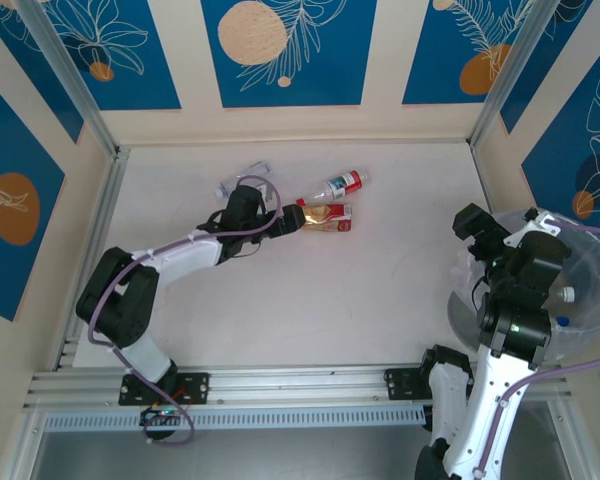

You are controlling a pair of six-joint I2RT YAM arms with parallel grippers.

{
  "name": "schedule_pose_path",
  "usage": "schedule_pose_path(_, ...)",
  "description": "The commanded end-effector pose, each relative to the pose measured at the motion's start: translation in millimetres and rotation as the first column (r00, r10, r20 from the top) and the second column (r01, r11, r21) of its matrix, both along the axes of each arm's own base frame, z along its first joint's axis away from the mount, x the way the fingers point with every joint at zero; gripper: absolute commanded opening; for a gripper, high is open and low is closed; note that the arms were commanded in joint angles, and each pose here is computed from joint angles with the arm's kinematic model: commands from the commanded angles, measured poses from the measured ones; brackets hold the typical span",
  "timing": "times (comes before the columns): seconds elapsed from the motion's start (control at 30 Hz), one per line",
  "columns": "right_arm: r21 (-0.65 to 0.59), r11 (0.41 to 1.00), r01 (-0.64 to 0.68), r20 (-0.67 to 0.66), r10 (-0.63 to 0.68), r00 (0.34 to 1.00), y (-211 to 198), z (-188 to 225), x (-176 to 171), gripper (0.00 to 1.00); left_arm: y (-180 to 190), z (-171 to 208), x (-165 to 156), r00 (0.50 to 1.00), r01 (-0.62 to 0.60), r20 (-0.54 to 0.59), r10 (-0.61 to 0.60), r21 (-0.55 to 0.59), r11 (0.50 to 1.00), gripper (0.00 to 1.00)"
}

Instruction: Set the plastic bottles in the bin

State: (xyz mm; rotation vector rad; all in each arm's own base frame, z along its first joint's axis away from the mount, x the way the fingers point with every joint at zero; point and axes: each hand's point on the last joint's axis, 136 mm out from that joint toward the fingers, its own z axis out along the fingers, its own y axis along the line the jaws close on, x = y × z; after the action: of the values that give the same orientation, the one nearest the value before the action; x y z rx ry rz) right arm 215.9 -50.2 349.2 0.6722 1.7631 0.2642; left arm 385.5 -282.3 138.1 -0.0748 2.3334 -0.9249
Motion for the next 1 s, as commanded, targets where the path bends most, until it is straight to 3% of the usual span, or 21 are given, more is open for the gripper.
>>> schedule_pose_path(0.0, -0.027, 0.978, -0.205, 0.152, 0.207, 0.967, 36.6, 37.8, 3.9, 0.99, 3.7, 3.5, 12.7, 1.000, 0.003, -0.019, -0.002, 0.040, 0.999, 0.99)
schedule_pose_path(0.17, -0.023, 0.916, -0.400, 0.216, 0.395, 0.893, 71.3, 49.4, 7.2, 1.00, 3.5, -5.3, 20.7, 0.986, -0.075, -0.147, 0.076, 0.011, 0.997, 0.99)
schedule_pose_path(0.27, -0.031, 0.887, -0.461, 0.230, 0.455, 0.860, 84.4, 50.8, 6.7, 1.00, 0.5, -10.2, 23.5, 0.964, -0.166, -0.224, 0.146, -0.072, 0.984, 0.99)
schedule_pose_path(0.47, -0.051, 0.745, -0.665, 0.259, 0.653, 0.712, 131.2, 47.5, -1.8, 0.98, 6.7, -40.5, 37.9, 0.871, -0.411, -0.365, 0.330, -0.171, 0.895, 0.99)
schedule_pose_path(0.6, -0.094, 0.693, -0.715, 0.273, 0.708, 0.651, 154.4, 41.6, 3.8, 0.98, -15.5, -54.2, 57.4, 0.843, -0.465, -0.437, 0.313, -0.302, 0.832, 0.99)
schedule_pose_path(0.83, -0.137, 0.607, -0.783, 0.142, 0.794, 0.591, 195.6, 17.6, 18.2, 0.97, -12.9, -85.9, 73.3, 0.764, -0.613, -0.461, 0.451, -0.302, 0.730, 0.98)
schedule_pose_path(0.97, -0.198, 0.580, -0.790, 0.097, 0.814, 0.573, 209.9, 11.5, 18.5, 0.97, -18.5, -95.7, 73.7, 0.748, -0.627, -0.489, 0.449, -0.298, 0.720, 0.95)
